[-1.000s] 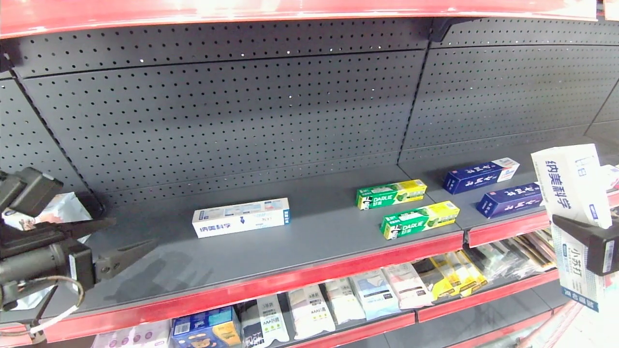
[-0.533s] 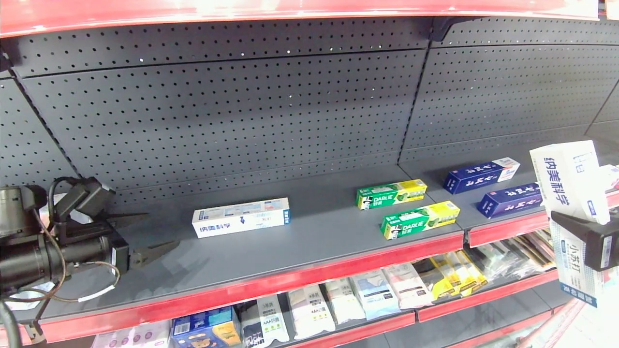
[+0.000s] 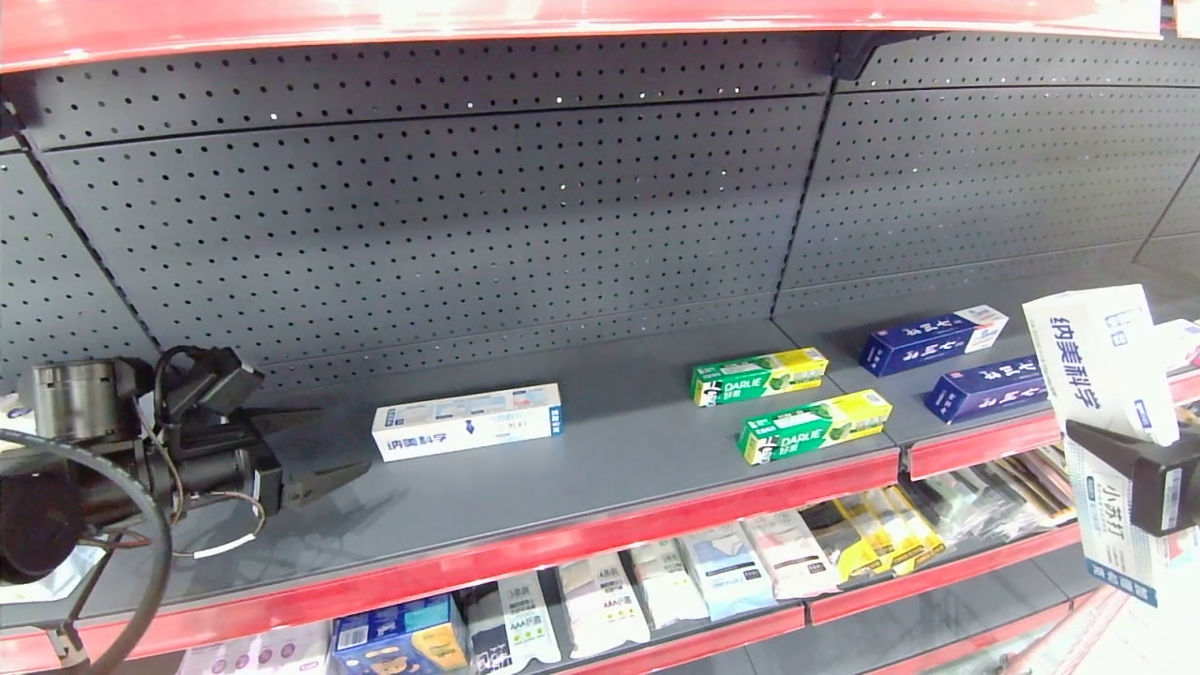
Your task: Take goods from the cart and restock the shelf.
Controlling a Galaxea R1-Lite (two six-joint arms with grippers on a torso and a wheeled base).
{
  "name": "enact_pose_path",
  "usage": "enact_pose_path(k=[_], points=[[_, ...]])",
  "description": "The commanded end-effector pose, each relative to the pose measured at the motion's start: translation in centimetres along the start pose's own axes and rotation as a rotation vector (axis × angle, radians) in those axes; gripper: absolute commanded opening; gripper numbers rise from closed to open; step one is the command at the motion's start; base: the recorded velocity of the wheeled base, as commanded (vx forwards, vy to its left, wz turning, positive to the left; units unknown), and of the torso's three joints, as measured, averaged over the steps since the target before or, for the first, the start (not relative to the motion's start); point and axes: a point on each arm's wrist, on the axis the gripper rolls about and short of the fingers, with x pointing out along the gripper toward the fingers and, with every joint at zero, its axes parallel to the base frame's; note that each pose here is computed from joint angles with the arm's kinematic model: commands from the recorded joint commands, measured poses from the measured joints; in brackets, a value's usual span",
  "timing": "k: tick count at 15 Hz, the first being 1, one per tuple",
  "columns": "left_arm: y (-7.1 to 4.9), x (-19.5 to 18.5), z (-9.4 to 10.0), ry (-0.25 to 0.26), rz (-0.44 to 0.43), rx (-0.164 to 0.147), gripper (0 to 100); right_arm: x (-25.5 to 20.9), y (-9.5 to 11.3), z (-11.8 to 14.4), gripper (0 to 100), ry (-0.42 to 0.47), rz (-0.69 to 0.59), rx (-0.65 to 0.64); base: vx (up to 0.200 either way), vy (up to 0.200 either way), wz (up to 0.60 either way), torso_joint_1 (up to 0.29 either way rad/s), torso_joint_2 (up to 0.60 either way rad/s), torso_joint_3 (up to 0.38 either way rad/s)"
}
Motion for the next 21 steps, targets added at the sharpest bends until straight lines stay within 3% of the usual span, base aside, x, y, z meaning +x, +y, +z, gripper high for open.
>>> enact_pose_path(k=[1,4,6,7,11,16,21], points=[[0.5,0.7,-0.6,0.001,-0.028,-0.013,100,0.1,0.0,-0.2,0,0.007,0.002,0.0,0.0,0.0,0.0,0.0,0.0,0.0],[1.1,1.2,-1.0,-0.013,-0.06,-0.008,100,0.1,0.1,-0.4,0,0.013,0.004,0.001,0.0,0.0,0.0,0.0,0.0,0.0],[2.6,1.5,-1.8,-0.029,-0.073,0.042,100,0.1,0.0,-0.5,0,0.019,-0.002,0.004,0.0,0.0,0.0,0.0,0.0,0.0],[2.9,1.6,-2.1,-0.042,-0.092,0.053,100,0.2,0.0,-0.5,0,0.022,-0.001,0.004,0.0,0.0,0.0,0.0,0.0,0.0],[3.3,1.7,-1.8,-0.086,-0.143,0.049,100,0.2,0.0,-0.5,0,0.025,0.0,0.003,0.0,0.0,0.0,0.0,0.0,0.0],[4.1,3.0,-3.4,-0.078,-0.171,0.028,100,0.4,0.0,-0.6,0,0.031,0.004,-0.01,0.0,0.0,0.0,0.0,0.0,0.0],[5.1,4.0,-4.0,-0.086,-0.169,0.041,100,0.3,0.1,-0.8,0,0.038,0.007,-0.013,0.0,0.0,0.0,0.0,0.0,0.0]])
